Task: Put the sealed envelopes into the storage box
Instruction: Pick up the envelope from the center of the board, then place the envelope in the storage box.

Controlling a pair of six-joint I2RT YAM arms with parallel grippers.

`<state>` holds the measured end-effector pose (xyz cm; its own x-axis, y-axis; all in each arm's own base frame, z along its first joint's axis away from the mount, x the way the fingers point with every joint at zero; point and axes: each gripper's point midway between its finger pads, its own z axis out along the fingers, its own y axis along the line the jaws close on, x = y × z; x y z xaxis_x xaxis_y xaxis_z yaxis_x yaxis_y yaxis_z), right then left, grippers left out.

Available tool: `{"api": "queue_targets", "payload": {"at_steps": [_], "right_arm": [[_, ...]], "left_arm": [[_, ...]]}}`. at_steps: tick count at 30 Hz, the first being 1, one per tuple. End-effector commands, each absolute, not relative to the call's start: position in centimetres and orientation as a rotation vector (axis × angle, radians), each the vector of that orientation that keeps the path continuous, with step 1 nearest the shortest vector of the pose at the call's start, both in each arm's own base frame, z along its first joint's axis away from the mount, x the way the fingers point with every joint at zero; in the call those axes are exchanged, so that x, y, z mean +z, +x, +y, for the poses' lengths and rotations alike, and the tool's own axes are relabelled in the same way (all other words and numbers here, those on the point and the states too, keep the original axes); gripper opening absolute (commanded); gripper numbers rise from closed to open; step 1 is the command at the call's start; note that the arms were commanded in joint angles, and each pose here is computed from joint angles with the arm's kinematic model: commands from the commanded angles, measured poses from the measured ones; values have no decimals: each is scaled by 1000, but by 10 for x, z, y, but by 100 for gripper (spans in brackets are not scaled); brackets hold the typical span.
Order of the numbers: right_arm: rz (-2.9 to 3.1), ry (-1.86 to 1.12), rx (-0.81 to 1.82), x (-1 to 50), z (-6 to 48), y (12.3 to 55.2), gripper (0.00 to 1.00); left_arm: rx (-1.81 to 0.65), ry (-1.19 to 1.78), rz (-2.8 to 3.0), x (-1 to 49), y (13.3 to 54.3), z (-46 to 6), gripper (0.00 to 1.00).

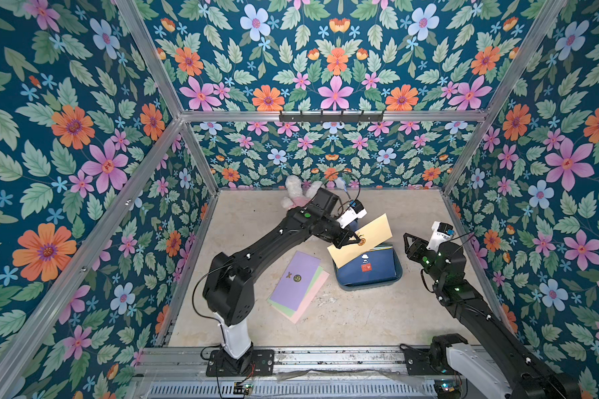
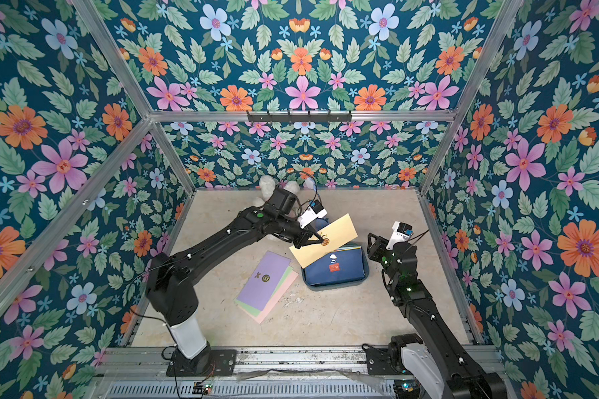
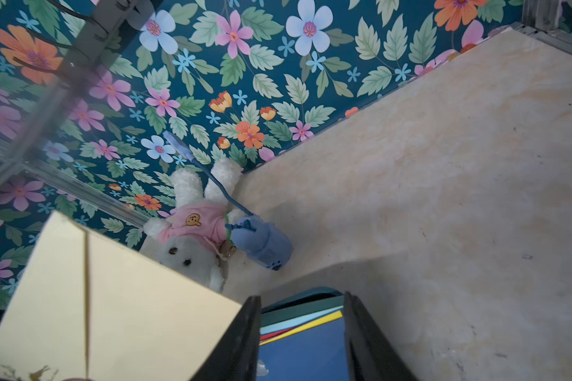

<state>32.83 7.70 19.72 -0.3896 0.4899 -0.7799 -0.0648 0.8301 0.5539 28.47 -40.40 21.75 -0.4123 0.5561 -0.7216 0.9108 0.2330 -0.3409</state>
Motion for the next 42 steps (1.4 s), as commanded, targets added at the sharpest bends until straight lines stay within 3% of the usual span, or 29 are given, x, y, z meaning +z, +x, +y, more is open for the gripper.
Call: {"api": "queue_targets", "payload": {"at_steps": [1,11,22,26,31,42], "right_arm": [[1885,332,565,194,69,330,45],[1887,351,552,192,65,332,45],[1903,357,556,188,66,333,45],[1911,359,561,187,67,334,45],[1918,361,563,186,67,334,45],[1950,335,614,185,78,341,45]], "left_arm": [[-980,1460,2095,191,281,-410,0],[-963,1585,2155,128,279,-427,0],[-943,1653,2201,110,274,-429,0],[-914,1661,2237,106,276,-428,20],[-852,1648,2237,112,285,-427,29],[-768,1484,2118,167,308,-432,31]]}}
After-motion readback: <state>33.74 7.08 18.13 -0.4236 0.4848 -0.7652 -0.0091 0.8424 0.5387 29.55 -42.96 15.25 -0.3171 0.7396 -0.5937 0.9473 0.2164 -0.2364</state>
